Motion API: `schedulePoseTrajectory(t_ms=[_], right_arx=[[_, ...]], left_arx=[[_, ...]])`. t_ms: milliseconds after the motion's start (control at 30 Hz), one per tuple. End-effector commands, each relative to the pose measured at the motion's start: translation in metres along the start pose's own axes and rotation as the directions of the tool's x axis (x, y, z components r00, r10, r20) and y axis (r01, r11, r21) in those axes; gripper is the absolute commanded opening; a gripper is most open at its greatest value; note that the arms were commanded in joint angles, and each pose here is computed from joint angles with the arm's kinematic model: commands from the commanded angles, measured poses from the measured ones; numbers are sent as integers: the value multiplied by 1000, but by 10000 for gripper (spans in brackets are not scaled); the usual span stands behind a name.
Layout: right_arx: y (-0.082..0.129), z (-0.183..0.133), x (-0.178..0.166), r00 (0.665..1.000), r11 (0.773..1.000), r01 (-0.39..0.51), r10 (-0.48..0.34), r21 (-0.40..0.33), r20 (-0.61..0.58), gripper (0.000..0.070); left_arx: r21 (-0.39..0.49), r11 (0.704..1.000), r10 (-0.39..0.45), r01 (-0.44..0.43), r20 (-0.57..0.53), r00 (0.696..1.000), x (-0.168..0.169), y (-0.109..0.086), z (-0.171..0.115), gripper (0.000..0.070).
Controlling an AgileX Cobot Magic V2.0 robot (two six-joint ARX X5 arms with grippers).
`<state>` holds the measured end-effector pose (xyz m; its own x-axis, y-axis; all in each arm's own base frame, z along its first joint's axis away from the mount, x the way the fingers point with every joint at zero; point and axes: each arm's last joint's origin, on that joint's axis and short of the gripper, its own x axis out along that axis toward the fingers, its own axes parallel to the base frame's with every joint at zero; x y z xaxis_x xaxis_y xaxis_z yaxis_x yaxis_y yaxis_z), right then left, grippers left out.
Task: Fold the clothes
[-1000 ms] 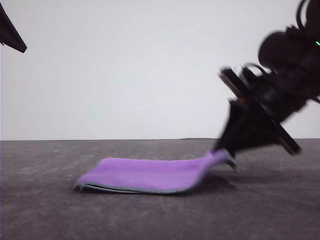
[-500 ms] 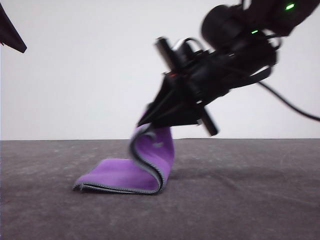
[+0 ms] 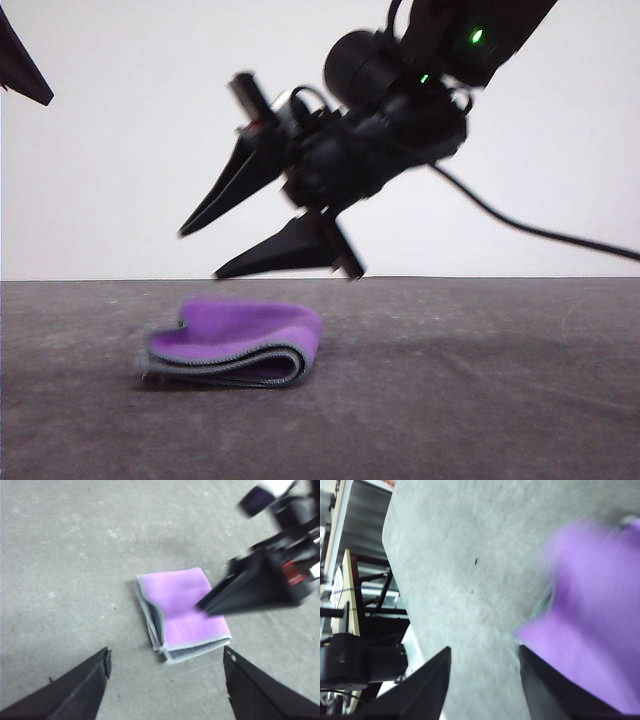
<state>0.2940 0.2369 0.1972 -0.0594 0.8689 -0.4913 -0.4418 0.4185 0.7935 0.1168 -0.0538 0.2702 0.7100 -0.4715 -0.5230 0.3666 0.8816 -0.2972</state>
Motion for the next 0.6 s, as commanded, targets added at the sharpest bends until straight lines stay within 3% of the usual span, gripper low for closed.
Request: schedulePoseTrajectory(t_ms=[0,167,300,333,567], right_arx=[[13,7,-14,999,997,-4,6,-72,36,284],[29,2,-61,989,974,132,-116,-185,95,284],[35,-8,-101,942,905,331,-300,-268,151,284],[36,-11,-110,930,891,362,-326,-274,167,284],[26,-40,-165,859,860,458,-364,-223,359,279]], left_arx=[[4,1000,-8,8,12,1000,-1,-1,3,434],[4,1000,-8,8,12,1000,-1,-1,3,435],[4,1000,-8,8,12,1000,-1,-1,3,434],[4,1000,-8,8,12,1000,-1,-1,3,434],[4,1000,-8,8,12,1000,-1,-1,3,435]])
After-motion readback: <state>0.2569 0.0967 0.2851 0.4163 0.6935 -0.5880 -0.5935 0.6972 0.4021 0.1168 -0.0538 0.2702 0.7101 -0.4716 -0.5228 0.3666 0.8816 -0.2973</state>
